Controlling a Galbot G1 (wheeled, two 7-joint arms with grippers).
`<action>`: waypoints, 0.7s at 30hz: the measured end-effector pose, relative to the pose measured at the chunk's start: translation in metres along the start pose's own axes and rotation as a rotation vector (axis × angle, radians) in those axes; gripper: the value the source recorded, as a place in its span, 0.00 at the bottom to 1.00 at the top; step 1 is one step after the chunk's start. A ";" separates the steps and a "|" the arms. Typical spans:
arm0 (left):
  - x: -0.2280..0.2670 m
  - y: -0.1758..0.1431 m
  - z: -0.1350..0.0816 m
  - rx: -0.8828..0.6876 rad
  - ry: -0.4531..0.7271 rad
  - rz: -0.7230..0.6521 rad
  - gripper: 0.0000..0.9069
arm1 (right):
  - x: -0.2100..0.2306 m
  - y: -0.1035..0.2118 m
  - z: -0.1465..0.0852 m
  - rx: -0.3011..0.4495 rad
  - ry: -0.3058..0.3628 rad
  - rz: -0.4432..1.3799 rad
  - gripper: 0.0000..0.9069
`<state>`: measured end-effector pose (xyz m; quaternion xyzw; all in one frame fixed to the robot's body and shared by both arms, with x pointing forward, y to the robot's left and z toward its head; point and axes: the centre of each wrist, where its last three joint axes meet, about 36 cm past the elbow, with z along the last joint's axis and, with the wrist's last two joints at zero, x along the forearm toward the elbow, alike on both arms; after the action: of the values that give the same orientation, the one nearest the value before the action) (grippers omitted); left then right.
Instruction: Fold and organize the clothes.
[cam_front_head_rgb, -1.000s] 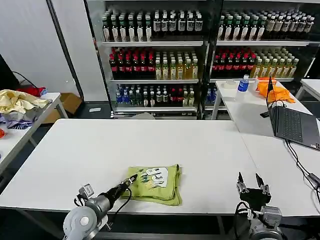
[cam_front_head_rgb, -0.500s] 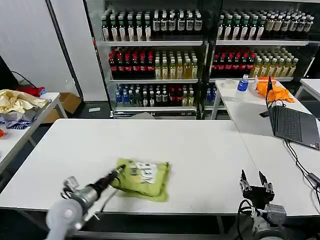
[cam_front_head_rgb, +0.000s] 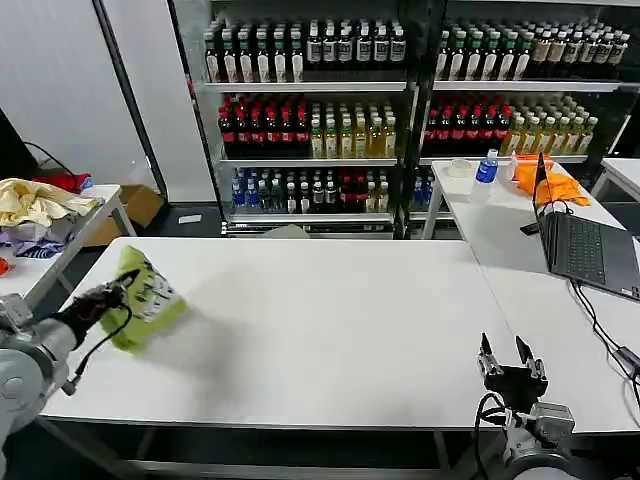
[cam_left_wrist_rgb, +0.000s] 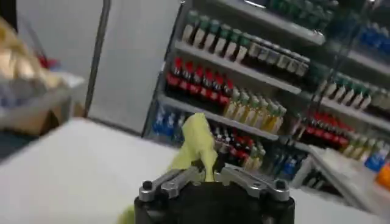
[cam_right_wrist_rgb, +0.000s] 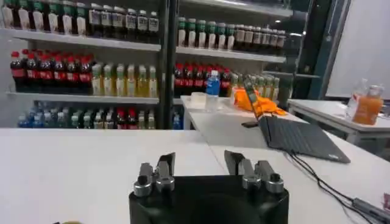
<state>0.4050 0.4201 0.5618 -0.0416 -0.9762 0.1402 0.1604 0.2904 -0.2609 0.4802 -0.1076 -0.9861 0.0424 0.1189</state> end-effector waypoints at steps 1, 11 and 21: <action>0.002 -0.004 -0.001 -0.041 0.000 -0.005 0.03 | 0.000 0.000 0.001 0.001 0.002 0.000 0.68; -0.017 -0.036 0.085 -0.391 0.084 -0.099 0.03 | -0.007 -0.005 0.005 0.028 0.009 0.011 0.68; 0.003 -0.111 0.142 -0.577 0.065 -0.038 0.03 | -0.011 -0.008 0.010 0.036 0.023 0.018 0.68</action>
<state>0.3525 0.2777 0.4655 -0.0715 -0.9706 -0.1476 0.1759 0.2967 -0.2713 0.4693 -0.1148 -0.9828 0.0599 0.1315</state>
